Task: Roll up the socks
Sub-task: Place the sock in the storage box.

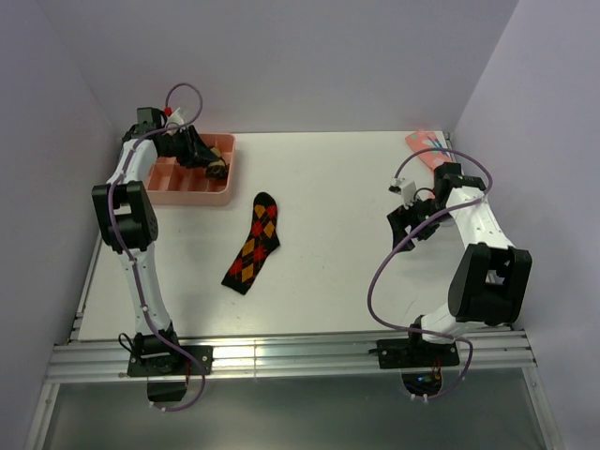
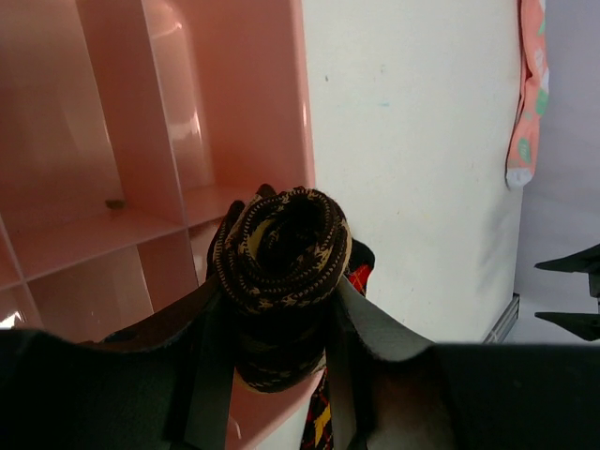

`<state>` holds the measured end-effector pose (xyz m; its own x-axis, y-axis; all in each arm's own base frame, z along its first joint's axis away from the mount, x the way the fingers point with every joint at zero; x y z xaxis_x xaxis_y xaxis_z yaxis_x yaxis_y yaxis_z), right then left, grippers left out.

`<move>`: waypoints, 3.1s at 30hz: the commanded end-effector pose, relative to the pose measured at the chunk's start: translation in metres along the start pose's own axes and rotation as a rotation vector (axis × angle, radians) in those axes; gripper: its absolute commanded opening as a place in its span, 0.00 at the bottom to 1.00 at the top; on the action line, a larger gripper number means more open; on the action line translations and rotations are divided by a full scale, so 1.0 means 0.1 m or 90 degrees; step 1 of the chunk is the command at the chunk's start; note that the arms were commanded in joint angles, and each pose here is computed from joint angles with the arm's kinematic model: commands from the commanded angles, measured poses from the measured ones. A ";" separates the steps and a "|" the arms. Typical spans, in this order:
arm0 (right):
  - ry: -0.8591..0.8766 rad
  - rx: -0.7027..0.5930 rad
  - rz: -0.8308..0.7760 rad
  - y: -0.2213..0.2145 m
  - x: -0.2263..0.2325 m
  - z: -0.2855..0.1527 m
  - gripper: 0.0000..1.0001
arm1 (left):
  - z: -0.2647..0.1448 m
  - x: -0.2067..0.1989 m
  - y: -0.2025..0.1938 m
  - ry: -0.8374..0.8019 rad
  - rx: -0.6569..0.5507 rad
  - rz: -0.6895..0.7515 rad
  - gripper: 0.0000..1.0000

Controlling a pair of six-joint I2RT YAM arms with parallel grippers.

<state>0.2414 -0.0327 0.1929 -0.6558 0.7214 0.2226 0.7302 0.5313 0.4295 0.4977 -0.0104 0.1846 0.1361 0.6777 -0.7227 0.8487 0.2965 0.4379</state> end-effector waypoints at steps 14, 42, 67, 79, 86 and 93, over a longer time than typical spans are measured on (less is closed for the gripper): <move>0.003 -0.012 -0.004 0.00 -0.07 0.07 0.89 | 0.03 -0.10 -0.09 0.091 0.074 0.032 0.00; 0.000 -0.012 -0.004 0.00 -0.07 0.08 0.89 | 0.54 -0.07 -0.42 0.397 0.137 0.068 0.00; -0.009 -0.006 -0.006 -0.07 -0.05 0.13 0.89 | 0.71 -0.49 -0.54 0.442 0.022 0.141 0.54; -0.007 -0.014 -0.006 -0.01 -0.07 0.09 0.89 | 0.71 -0.44 -0.59 0.466 0.033 0.143 0.70; -0.007 -0.014 -0.006 -0.02 -0.06 0.09 0.89 | 0.58 -0.57 -0.57 0.437 -0.027 0.162 0.71; -0.005 -0.015 -0.006 -0.02 -0.05 0.09 0.89 | 0.47 -0.62 -0.49 0.470 -0.066 0.174 0.70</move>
<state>0.2421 -0.0328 0.1753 -0.6520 0.7210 0.2348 0.7370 0.5299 0.4196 0.4757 -0.1042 0.1687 -0.0405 0.9937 -0.1047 0.8002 0.0950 0.5922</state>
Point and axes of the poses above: each gripper's point midway between its finger pads, its own z axis out along the fingers, its own x axis along the line the jaws close on, y = z × x, the point moved 10 cm from there along -z, back along the fingers, and after that the axes turned 2 degrees about -z, right-handed, at the moved point
